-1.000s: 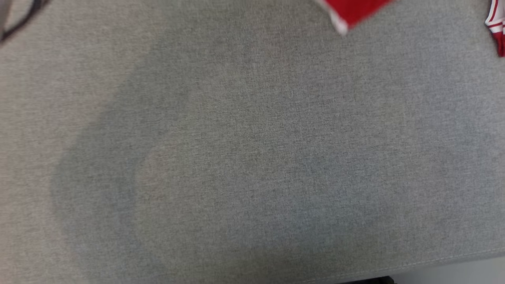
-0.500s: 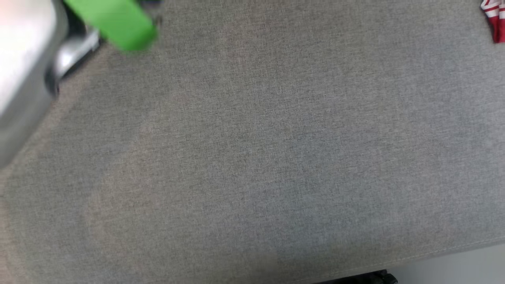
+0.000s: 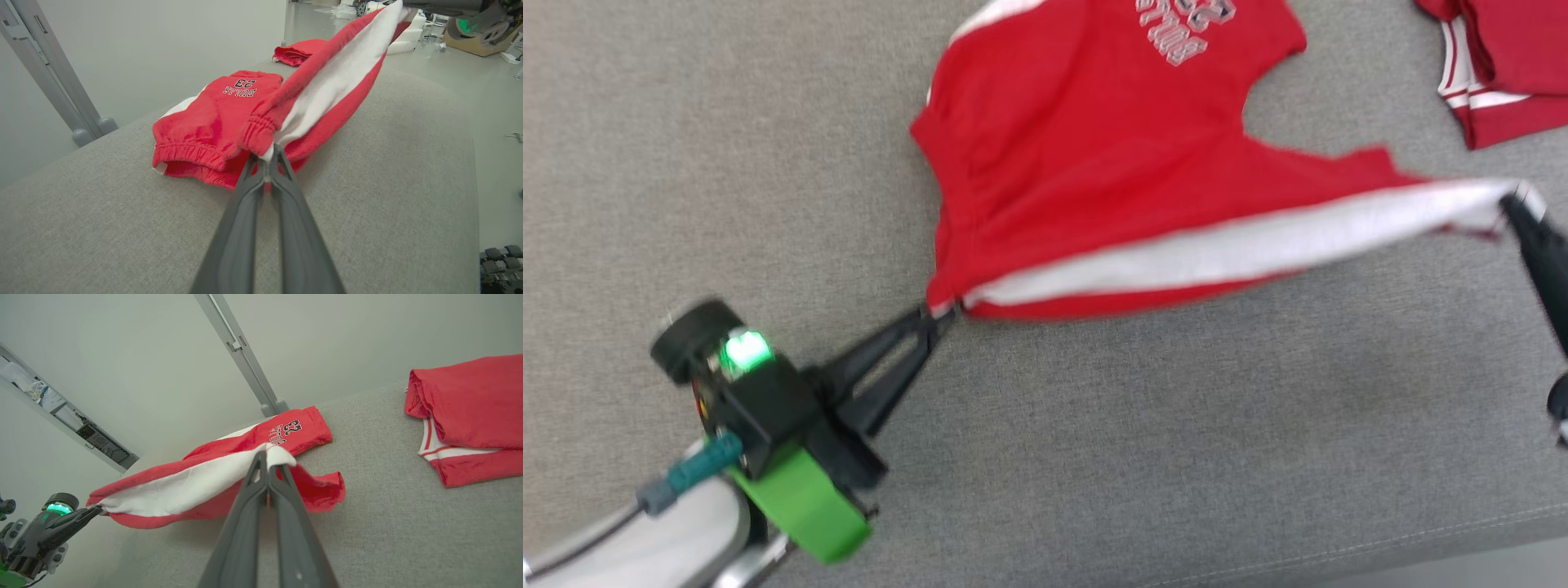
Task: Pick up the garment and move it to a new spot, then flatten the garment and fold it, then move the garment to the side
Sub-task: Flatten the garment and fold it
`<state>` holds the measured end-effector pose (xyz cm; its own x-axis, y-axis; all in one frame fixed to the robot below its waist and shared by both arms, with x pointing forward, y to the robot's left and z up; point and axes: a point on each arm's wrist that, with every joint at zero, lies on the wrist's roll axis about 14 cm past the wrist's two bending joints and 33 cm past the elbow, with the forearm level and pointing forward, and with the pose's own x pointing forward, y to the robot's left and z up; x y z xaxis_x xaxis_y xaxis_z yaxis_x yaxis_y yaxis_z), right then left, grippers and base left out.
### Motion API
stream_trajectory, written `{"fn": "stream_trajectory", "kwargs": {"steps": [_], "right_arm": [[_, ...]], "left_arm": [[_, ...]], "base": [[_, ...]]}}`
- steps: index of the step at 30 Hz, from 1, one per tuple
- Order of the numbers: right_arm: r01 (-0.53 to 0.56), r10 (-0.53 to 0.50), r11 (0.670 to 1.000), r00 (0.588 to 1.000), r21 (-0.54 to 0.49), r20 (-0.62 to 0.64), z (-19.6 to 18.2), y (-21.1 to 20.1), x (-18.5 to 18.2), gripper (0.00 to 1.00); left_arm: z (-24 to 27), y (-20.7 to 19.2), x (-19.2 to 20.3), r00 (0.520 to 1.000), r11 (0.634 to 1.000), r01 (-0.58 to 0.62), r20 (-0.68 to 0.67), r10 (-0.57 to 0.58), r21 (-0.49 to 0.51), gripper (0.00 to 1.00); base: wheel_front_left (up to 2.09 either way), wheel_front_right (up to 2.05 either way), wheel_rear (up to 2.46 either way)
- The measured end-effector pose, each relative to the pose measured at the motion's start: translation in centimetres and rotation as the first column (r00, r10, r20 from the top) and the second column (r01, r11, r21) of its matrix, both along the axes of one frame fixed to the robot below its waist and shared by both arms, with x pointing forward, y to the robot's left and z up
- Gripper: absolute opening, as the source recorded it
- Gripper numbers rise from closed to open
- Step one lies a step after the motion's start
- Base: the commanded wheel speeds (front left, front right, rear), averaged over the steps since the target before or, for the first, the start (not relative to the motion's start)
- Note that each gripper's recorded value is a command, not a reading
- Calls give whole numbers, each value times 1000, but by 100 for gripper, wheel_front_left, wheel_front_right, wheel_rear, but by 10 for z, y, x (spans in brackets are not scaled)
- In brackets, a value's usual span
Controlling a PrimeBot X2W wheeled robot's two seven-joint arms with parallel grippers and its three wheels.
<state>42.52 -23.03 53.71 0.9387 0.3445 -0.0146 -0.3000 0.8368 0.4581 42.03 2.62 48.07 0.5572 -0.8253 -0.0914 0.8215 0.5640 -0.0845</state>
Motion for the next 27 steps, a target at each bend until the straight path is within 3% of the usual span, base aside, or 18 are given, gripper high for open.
{"fn": "stream_trajectory", "kwargs": {"steps": [7, 15, 20, 27], "right_arm": [[5, 3, 999, 990, 54, -142, -18, 3, -54, 0], [-31, 37, 999, 981, 32, -192, -17, 2, -69, 0], [-84, 82, 996, 980, -4, -180, -9, 7, -58, 0], [-165, 154, 985, 970, -41, -190, -6, 16, -18, 0]], "left_arm": [[0, 9, -57, 994, 999, -40, -97, 41, 7, 0], [3, 9, -98, 986, 1000, -15, -169, 15, -4, 0], [10, 9, -99, 975, 996, -54, -217, 39, -65, 0], [17, 2, -77, 920, 950, -141, -391, 22, -278, 0]], "base": [[0, 0, 0], [0, 0, 0], [0, 0, 0], [0, 0, 0]]}}
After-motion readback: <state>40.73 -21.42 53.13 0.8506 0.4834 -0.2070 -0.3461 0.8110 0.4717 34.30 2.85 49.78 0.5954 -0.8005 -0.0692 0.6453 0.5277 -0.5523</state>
